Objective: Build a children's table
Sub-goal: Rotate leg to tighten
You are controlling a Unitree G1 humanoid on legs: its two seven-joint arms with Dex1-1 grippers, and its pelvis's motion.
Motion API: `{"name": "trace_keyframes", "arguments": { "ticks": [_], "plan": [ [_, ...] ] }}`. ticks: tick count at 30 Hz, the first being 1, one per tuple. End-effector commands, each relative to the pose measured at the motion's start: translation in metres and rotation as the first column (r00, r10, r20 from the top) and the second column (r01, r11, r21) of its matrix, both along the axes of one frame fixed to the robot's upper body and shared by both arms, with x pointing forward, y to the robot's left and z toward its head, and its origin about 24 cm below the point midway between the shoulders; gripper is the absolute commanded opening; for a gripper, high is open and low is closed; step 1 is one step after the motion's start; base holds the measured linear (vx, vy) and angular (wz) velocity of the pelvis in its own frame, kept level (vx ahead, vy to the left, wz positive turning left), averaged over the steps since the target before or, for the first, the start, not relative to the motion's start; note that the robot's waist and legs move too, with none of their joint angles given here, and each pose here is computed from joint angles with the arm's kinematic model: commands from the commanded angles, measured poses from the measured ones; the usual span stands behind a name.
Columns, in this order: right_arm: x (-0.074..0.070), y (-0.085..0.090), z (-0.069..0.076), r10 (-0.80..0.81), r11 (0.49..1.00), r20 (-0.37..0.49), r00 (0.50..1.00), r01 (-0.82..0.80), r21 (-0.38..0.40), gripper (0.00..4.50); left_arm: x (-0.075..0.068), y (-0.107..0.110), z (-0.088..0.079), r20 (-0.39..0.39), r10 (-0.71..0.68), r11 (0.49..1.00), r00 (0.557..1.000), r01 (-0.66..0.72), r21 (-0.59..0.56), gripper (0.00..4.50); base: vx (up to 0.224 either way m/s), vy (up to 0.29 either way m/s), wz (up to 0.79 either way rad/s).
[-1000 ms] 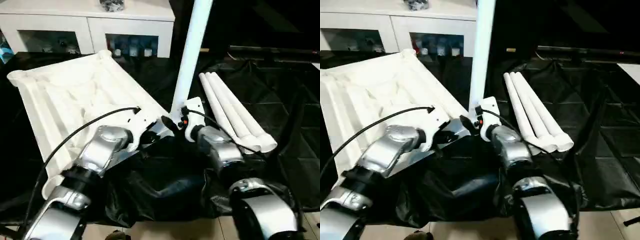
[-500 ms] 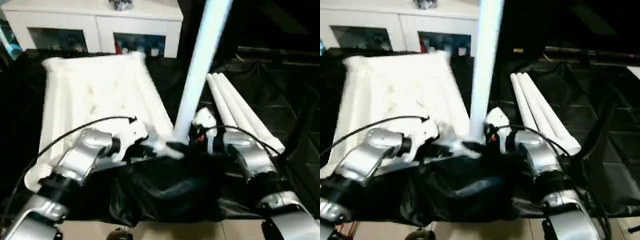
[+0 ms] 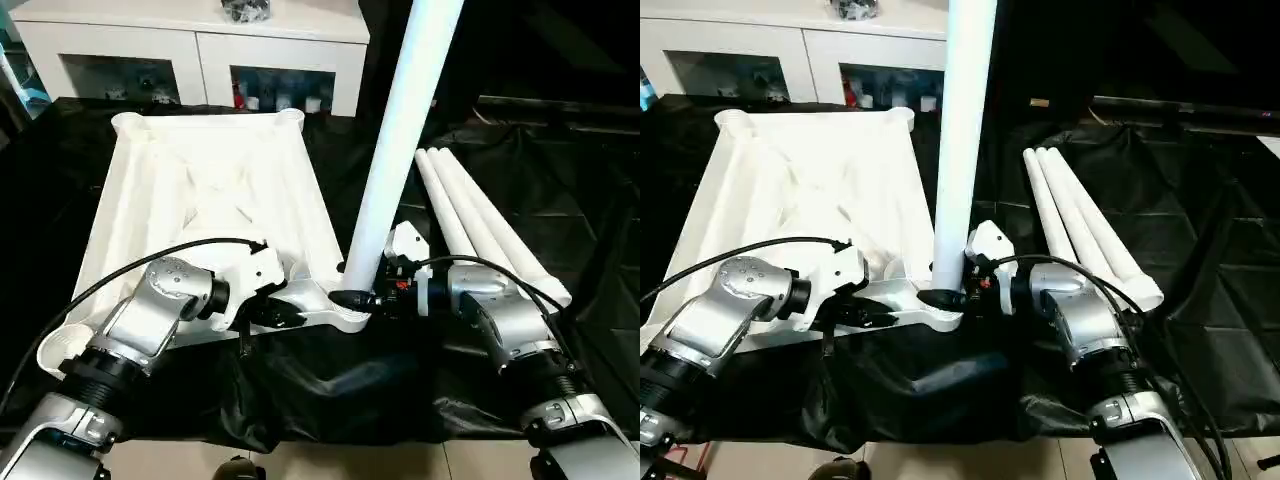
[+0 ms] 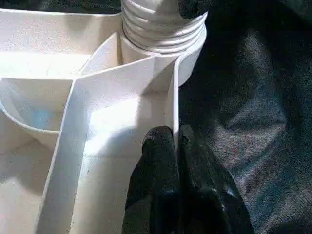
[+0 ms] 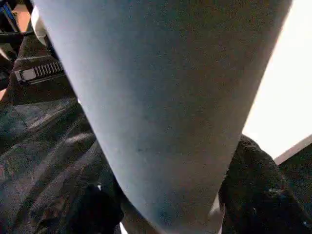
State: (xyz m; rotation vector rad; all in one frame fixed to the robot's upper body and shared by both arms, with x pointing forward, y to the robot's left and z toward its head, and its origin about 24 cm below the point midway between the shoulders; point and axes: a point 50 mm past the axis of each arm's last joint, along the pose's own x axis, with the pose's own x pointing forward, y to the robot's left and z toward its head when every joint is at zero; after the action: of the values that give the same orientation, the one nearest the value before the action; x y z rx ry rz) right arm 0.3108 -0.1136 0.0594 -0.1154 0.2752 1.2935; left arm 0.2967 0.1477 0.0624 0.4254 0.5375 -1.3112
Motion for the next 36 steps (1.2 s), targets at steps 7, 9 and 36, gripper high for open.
{"name": "trace_keyframes", "arguments": {
  "ticks": [7, 9, 36],
  "plan": [
    [0.002, 0.009, -0.02, -0.183, 0.983, -0.043, 0.982, 0.182, -0.022, 2.33, 0.01, -0.02, 0.005, 0.046, 0.115, 0.991, 0.992, -0.112, -0.079, 0.0, 0.0, 0.0, 0.0],
    [0.014, 0.011, -0.03, -0.411, 0.912, -0.065, 0.909, 0.41, -0.03, 2.1, 0.023, -0.029, 0.006, 0.065, 0.254, 0.964, 0.965, -0.247, -0.102, 0.0, 0.0, 0.0, 0.0],
    [0.005, 0.0, -0.02, -0.1, 0.994, -0.072, 0.992, 0.096, -0.056, 3.18, 0.01, -0.033, 0.012, 0.071, 0.058, 0.994, 0.996, -0.051, -0.099, 0.0, 0.0, 0.0, 0.0]
  ]
}}
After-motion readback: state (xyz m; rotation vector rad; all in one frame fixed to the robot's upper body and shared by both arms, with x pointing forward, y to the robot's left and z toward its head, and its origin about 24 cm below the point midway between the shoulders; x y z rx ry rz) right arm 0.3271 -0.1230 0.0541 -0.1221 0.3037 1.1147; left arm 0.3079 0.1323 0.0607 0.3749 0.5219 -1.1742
